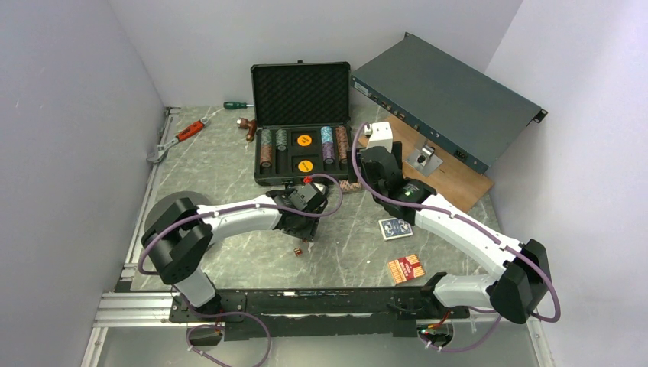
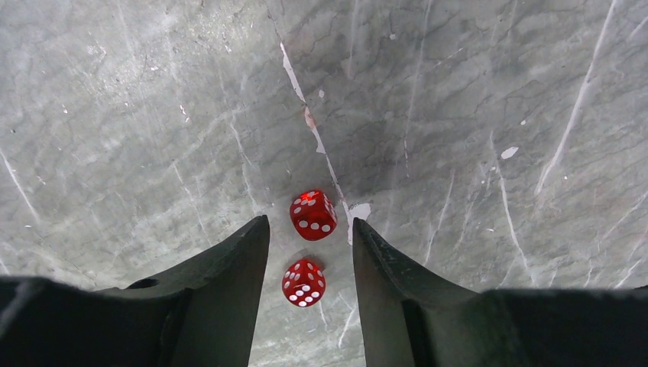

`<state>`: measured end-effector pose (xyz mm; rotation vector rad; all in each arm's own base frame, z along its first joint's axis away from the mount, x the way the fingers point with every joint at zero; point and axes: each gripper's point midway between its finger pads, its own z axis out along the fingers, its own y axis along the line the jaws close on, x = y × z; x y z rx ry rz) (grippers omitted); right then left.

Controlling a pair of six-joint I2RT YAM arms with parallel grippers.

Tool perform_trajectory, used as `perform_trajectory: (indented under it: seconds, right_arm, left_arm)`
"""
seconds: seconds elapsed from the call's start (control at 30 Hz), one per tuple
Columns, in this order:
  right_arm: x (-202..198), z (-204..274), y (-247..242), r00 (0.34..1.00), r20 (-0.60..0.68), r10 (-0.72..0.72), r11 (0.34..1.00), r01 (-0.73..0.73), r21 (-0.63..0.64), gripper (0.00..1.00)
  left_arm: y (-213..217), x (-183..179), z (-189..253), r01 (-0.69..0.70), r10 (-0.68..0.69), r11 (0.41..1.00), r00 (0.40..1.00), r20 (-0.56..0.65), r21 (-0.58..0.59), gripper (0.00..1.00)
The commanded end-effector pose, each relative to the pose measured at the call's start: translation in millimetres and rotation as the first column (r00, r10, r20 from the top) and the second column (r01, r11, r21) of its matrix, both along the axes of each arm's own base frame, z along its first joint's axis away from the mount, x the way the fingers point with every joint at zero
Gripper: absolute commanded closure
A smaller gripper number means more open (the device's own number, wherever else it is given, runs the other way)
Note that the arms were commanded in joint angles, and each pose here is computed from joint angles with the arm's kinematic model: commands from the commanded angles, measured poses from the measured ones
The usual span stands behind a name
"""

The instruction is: Pack up texas hold em set

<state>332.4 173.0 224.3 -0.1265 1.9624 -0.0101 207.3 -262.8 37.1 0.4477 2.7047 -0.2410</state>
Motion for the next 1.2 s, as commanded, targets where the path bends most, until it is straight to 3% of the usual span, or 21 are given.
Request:
perform_trajectory:
  seconds: [0.0, 0.47, 0.73, 0.87, 1.17]
  right_arm:
    - [5, 10, 0, 0.999, 0.031, -0.011, 0.999, 0.009, 0.043, 0.10]
    - [2, 10, -1, 1.000, 0.030, -0.002, 0.998, 0.000, 0.056, 0.10]
    - [1, 7, -1, 1.000, 0.021, 0.002, 0.999, -0.003, 0.052, 0.10]
    - [1, 6, -1, 1.000, 0.020, 0.003, 0.999, -0.004, 0.051, 0.10]
    - [0, 7, -2, 1.000, 0.024, 0.004, 0.998, -0.005, 0.057, 0.10]
  left_arm:
    - [-12, 6, 7, -0.034, 0.035, 0.999, 0.999, 0.014, -0.040, 0.50]
    - [-10, 6, -3, -0.048, 0.048, 0.999, 0.999, 0.007, -0.020, 0.57]
    - [-15, 7, -6, -0.037, 0.037, 0.999, 0.999, -0.001, -0.025, 0.78]
    - [-14, 7, -6, -0.043, 0.043, 0.999, 0.999, -0.003, -0.023, 0.98]
    - [-14, 12, 16, -0.023, 0.024, 0.999, 0.999, 0.040, -0.034, 1.00]
